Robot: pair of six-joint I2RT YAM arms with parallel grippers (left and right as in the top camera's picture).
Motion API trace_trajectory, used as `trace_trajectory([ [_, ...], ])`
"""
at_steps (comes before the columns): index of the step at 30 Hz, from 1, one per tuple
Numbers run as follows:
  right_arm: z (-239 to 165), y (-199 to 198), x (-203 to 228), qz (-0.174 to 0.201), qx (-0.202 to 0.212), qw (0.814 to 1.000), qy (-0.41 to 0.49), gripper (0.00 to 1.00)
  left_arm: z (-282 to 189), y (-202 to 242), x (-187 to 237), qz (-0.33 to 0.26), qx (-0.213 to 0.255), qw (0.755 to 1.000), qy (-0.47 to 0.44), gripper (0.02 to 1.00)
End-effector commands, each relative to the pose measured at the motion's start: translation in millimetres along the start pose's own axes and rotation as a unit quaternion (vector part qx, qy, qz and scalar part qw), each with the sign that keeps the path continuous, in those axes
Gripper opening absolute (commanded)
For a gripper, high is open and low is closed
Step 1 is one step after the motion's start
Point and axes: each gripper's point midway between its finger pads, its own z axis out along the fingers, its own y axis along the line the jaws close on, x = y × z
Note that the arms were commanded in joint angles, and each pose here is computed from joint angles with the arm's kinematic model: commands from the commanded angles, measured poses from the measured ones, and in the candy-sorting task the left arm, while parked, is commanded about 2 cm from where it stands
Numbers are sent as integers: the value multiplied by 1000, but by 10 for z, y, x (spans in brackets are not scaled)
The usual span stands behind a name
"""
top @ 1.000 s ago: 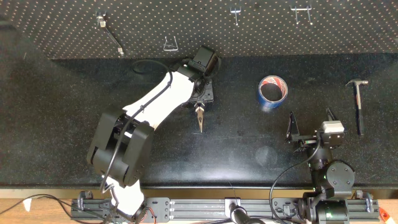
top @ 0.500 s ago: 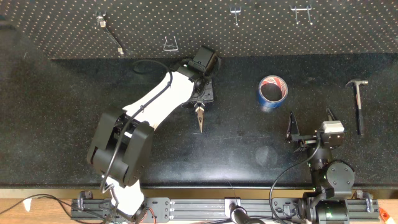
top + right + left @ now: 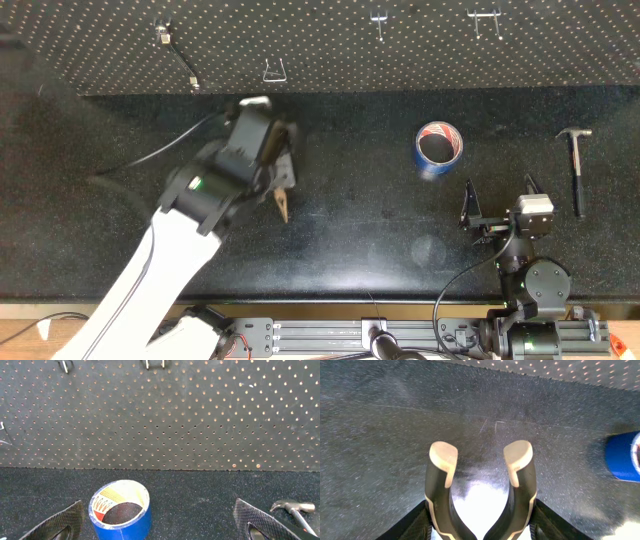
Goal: Place Tools Onto Pegboard
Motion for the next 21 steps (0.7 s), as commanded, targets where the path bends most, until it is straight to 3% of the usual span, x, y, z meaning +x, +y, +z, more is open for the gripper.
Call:
trace_trajectory([
  [1, -2, 40, 12, -9, -10, 1000, 1, 972, -401, 435, 87, -33, 6, 994, -102, 25],
  [4, -2, 40, 12, -9, -10, 1000, 1, 974, -343, 533, -104, -57, 35, 976, -206, 27],
  [7, -2, 40, 12, -9, -10, 1000, 1, 972, -301, 339, -628, 0, 64, 935, -350, 27],
  [11, -2, 40, 12, -9, -10, 1000, 1, 974, -345, 91, -1243, 74, 43, 880, -468, 27],
  [15, -2, 40, 12, -9, -10, 1000, 1, 972, -330, -34, -1509, 96, 31, 841, -531, 27],
  [21, -2, 40, 12, -9, -10, 1000, 1, 974, -307, 140, -1661, 72, 10, 827, -557, 27],
])
